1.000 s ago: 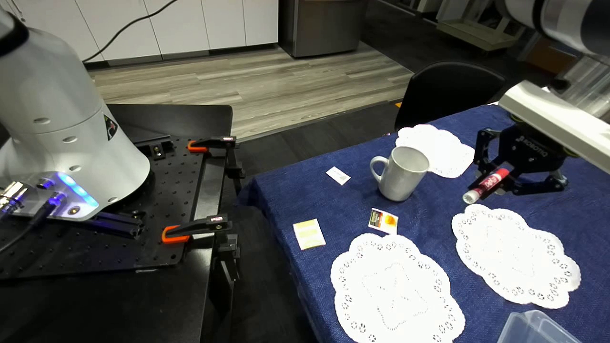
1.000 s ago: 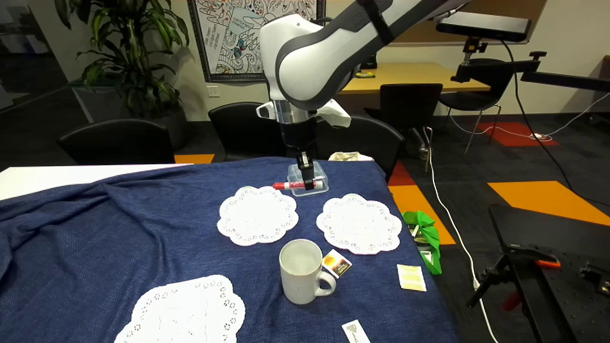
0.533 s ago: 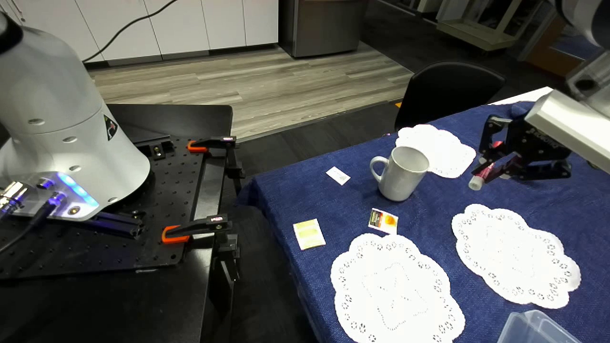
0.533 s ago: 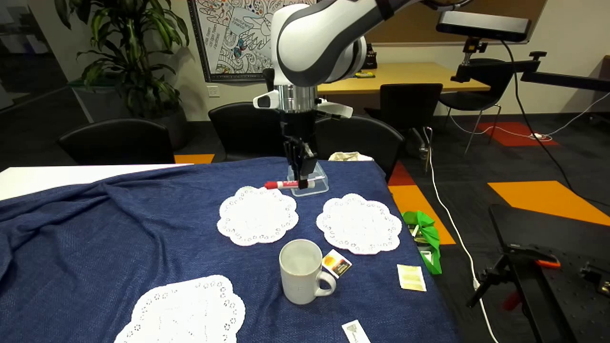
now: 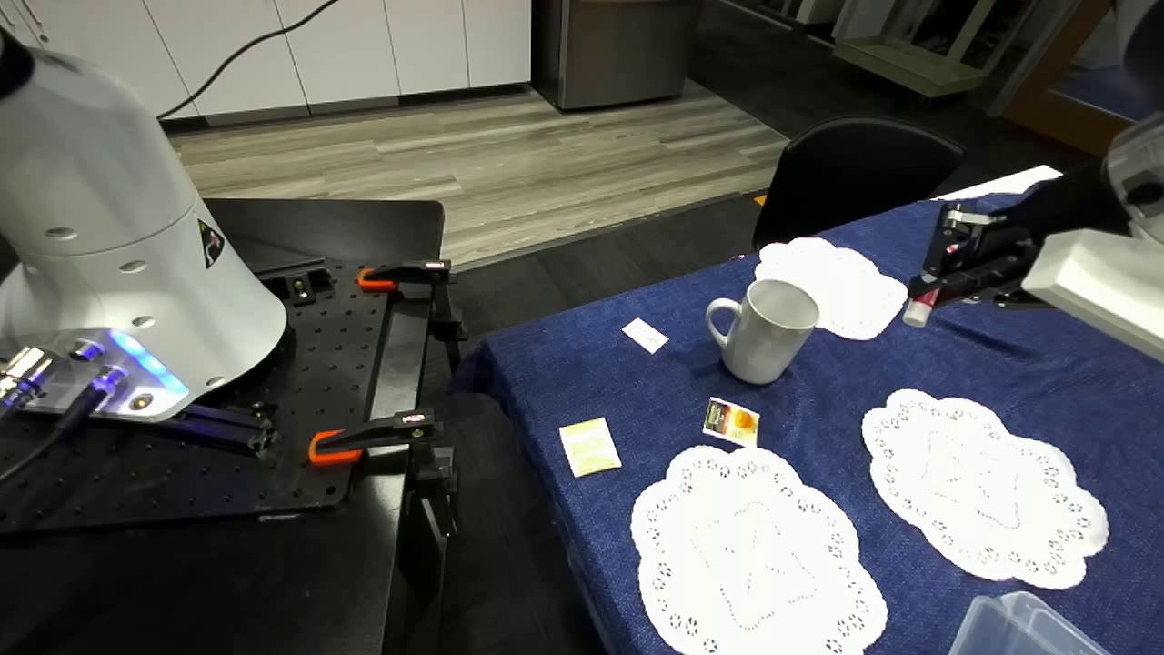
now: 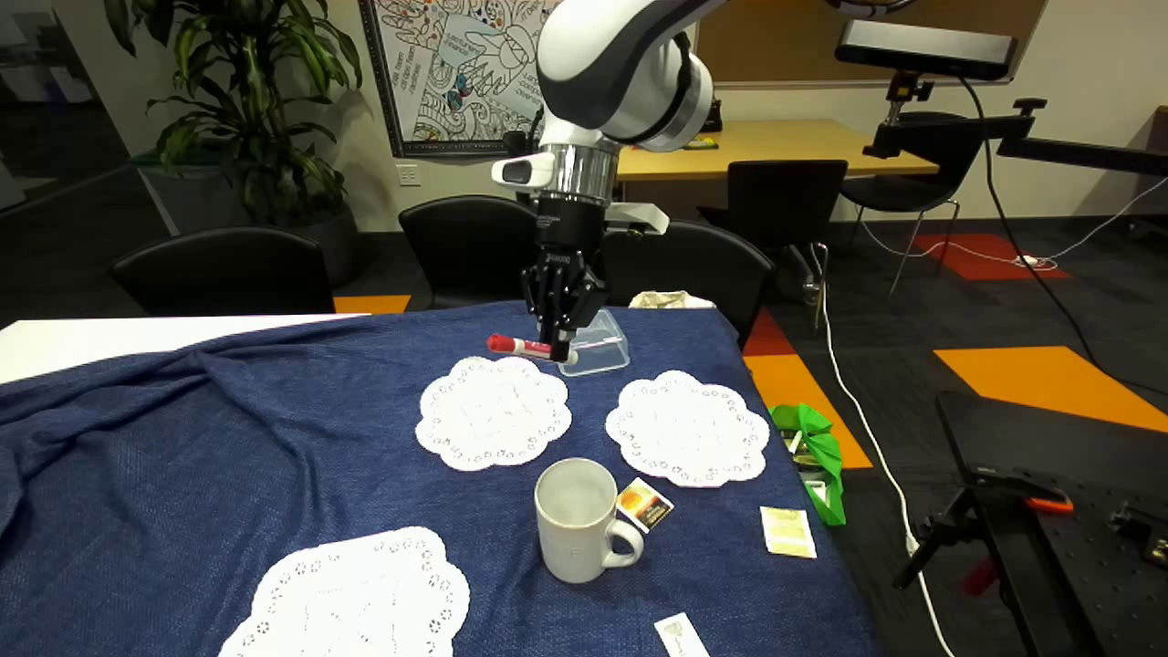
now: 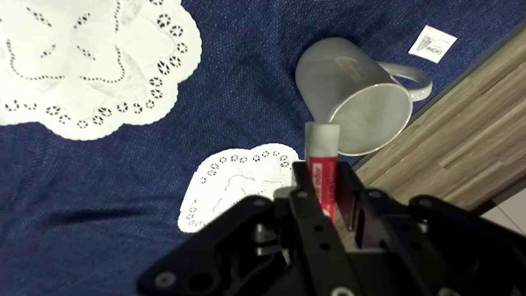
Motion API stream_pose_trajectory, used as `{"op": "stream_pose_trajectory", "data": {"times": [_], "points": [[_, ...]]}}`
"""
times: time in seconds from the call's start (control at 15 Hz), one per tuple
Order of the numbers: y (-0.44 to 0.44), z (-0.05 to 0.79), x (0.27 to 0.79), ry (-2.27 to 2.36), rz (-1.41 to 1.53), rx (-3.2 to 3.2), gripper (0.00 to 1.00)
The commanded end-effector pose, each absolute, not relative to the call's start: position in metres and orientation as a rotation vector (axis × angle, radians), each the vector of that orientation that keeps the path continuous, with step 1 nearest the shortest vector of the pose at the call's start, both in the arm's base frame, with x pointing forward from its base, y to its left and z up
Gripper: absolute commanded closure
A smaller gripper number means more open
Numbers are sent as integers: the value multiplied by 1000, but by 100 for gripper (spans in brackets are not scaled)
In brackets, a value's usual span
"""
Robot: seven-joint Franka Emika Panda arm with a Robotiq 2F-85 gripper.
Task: Pick up the marker and put it in the mug.
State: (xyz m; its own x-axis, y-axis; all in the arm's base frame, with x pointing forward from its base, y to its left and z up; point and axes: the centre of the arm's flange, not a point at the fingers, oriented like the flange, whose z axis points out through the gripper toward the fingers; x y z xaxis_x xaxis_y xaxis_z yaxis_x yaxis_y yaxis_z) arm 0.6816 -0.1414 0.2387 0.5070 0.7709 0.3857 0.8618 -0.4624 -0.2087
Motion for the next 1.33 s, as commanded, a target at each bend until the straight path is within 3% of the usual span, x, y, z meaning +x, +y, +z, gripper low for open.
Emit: {"op": "stream_pose_trajectory", "data": {"times": [0.0, 0.13, 0.2, 0.47, 0.53, 1.27], "points": [[-137, 235, 670, -1388, -464, -2259, 95], [-138, 234, 679, -1378, -431, -2292, 95], [-138, 231, 678, -1377, -434, -2286, 80], [-139, 229, 678, -1376, -428, -2288, 80], [-139, 229, 678, -1376, -428, -2288, 95], [-143, 204, 644, -1472, -751, -2031, 95]]}}
